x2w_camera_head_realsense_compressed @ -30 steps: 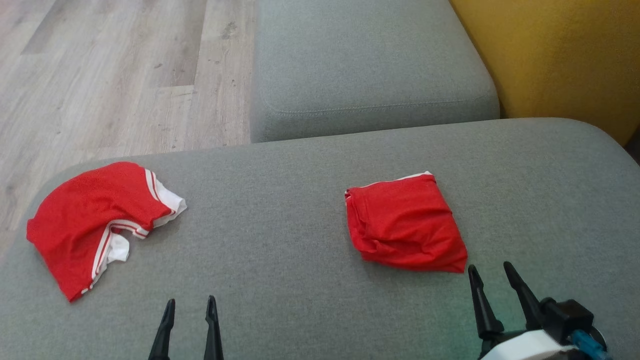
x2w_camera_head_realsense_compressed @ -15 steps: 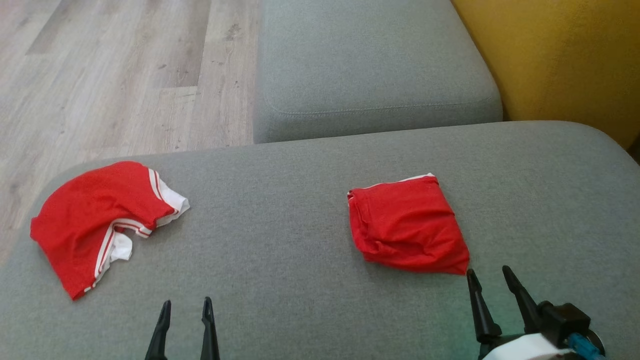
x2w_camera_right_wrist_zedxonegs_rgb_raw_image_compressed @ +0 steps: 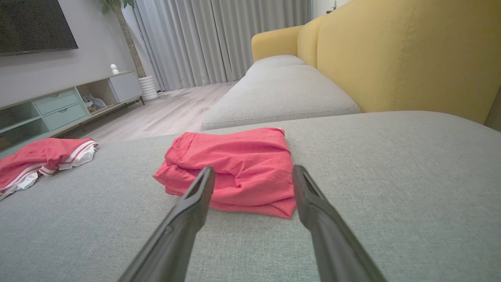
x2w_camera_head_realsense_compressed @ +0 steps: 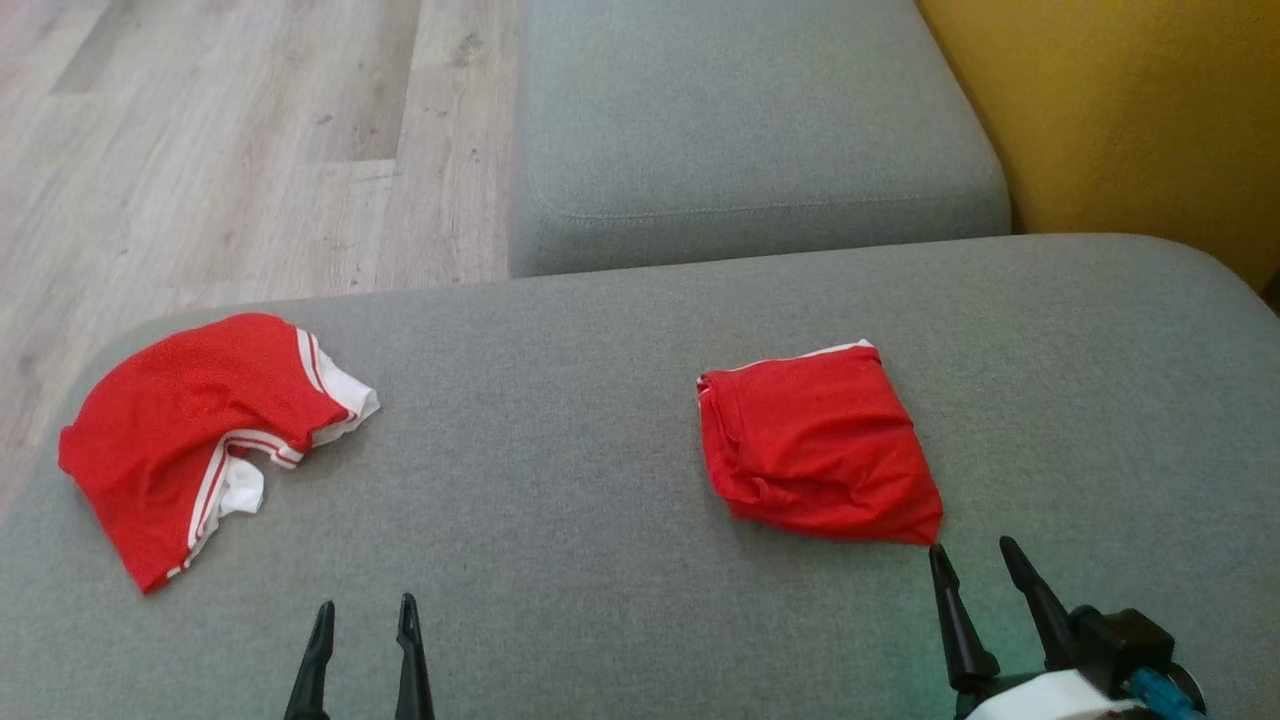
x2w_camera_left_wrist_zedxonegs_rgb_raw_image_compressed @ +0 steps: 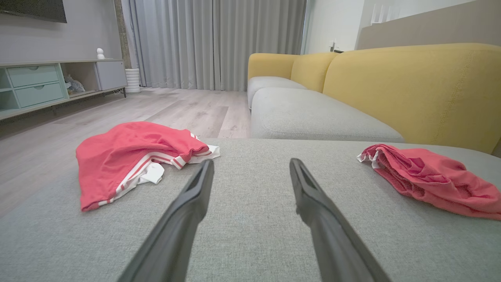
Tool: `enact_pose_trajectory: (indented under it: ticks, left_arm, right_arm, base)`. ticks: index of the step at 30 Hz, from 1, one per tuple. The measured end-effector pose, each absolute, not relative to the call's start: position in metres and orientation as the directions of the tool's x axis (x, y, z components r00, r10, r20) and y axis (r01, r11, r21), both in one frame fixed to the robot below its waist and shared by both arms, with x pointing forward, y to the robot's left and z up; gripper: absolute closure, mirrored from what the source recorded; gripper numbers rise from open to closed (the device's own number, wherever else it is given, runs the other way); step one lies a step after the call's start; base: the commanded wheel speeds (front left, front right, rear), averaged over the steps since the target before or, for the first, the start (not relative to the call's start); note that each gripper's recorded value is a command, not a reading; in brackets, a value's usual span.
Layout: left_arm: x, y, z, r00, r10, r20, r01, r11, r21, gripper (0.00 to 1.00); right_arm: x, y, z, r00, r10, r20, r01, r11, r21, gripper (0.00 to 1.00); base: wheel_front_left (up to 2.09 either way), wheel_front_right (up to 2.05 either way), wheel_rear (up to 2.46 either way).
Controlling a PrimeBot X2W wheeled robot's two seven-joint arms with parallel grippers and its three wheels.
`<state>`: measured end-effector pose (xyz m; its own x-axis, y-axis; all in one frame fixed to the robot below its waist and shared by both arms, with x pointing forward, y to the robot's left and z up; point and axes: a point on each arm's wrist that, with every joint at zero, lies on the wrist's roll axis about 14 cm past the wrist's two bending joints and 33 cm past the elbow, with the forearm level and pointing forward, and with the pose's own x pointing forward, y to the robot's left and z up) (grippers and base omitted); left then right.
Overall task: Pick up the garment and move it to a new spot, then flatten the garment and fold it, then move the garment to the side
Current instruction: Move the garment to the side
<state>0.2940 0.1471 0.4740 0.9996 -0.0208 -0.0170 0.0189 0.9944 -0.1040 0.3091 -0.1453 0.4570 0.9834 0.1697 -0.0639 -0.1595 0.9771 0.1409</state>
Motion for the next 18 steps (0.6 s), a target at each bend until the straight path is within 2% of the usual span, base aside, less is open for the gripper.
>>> enact_pose_trajectory:
  ticks: [10,18]
  left_arm:
    - [0.298,0.146,0.466,0.998,-0.023,-0.05,0.018,0.994,-0.106,0.0]
    - [0.31,0.14,0.462,0.997,-0.039,-0.07,0.031,0.993,-0.115,0.0]
  right_arm:
    - [0.314,-0.146,0.439,0.977,0.168,-0.128,-0.148,0.978,0.148,0.0]
    - [0.356,-0.15,0.434,0.972,0.169,-0.164,-0.142,0.975,0.168,0.0]
  base:
    - [0.0,0.0,0.0]
    - [0.0,0.0,0.0]
